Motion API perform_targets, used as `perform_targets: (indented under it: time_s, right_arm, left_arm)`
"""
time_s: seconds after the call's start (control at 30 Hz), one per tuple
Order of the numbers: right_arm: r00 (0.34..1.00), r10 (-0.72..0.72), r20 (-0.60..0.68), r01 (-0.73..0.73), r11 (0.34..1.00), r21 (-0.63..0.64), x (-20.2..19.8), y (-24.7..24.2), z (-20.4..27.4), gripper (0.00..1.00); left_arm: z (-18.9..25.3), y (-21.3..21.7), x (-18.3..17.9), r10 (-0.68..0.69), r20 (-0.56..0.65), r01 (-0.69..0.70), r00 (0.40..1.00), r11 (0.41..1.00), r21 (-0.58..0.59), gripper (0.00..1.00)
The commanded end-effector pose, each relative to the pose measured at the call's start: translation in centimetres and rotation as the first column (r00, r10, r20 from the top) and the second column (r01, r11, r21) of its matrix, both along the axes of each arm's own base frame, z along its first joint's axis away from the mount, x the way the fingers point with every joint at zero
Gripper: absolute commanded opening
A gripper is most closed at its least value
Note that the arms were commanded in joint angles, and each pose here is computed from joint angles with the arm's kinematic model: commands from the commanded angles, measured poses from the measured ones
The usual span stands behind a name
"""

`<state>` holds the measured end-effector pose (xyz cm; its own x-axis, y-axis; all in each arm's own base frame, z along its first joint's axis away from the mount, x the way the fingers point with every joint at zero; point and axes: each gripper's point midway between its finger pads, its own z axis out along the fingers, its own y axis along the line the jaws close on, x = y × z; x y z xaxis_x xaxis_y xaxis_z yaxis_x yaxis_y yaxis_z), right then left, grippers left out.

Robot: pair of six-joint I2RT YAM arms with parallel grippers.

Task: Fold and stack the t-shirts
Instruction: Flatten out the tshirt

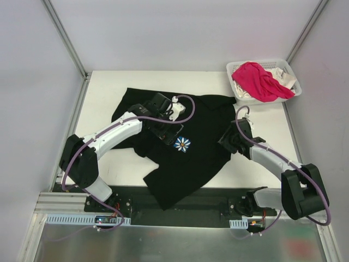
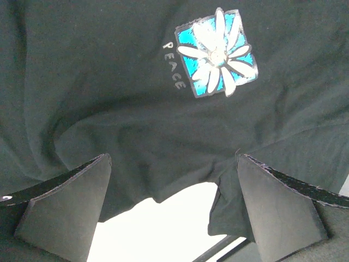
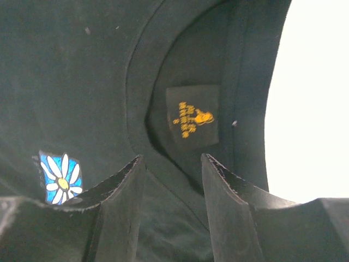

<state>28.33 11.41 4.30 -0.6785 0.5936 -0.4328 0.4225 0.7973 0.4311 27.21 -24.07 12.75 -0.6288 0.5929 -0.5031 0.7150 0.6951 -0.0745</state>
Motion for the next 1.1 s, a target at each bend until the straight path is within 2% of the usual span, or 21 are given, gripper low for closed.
perform_targets:
  time_s: [0.0,0.07,0.13,0.27,0.3,0.4,0.53,0.73,0.93,1.07]
  right_arm:
    - [0.992,0.091,0.092,-0.084,0.993,-0.082,-0.4,0.7,2.1,0.49]
    - [0.975,0.178,0.131,-0.159,0.977,-0.142,-0.7,0.9,2.9,0.50]
    - [0.960,0.267,0.086,-0.246,0.949,-0.198,-1.6,1.2,2.5,0.50]
    - [0.917,0.398,0.006,-0.385,0.890,-0.246,-3.6,2.7,2.0,0.50]
    - [0.900,0.436,0.002,-0.419,0.867,-0.271,-4.2,3.4,2.0,0.50]
    - [0.882,0.469,-0.033,-0.450,0.823,-0.347,-5.1,3.2,1.8,0.51]
    - [0.856,0.514,-0.062,-0.507,0.809,-0.296,-6.7,4.3,0.8,0.51]
    - [0.874,0.479,-0.083,-0.484,0.839,-0.251,-8.9,3.9,-0.5,0.51]
    - [0.914,0.407,-0.006,-0.399,0.893,-0.210,-8.7,3.7,0.6,0.51]
    - [0.923,0.384,0.013,-0.371,0.901,-0.224,-7.9,3.8,1.2,0.51]
  left_arm:
    - [1.3,-0.3,0.5,0.023,0.092,-0.019,0.995,0.999,-0.040,0.98]
    - [1.6,0.1,1.1,0.099,0.153,-0.088,0.983,0.993,-0.081,0.99]
    - [1.8,0.7,1.7,0.174,0.193,-0.156,0.966,0.982,-0.104,0.99]
    - [2.5,2.9,3.5,0.375,0.292,-0.346,0.880,0.927,-0.147,0.99]
    - [3.0,3.7,4.4,0.426,0.337,-0.395,0.839,0.905,-0.160,0.99]
    - [3.2,5.2,5.0,0.514,0.379,-0.482,0.770,0.857,-0.182,0.99]
    - [4.0,5.5,5.4,0.552,0.398,-0.509,0.733,0.833,-0.218,0.99]
    - [4.6,5.5,5.5,0.554,0.405,-0.503,0.727,0.832,-0.235,0.99]
    - [6.4,5.3,5.5,0.541,0.425,-0.468,0.726,0.841,-0.272,0.99]
    - [8.8,5.3,5.3,0.532,0.454,-0.426,0.715,0.846,-0.320,0.99]
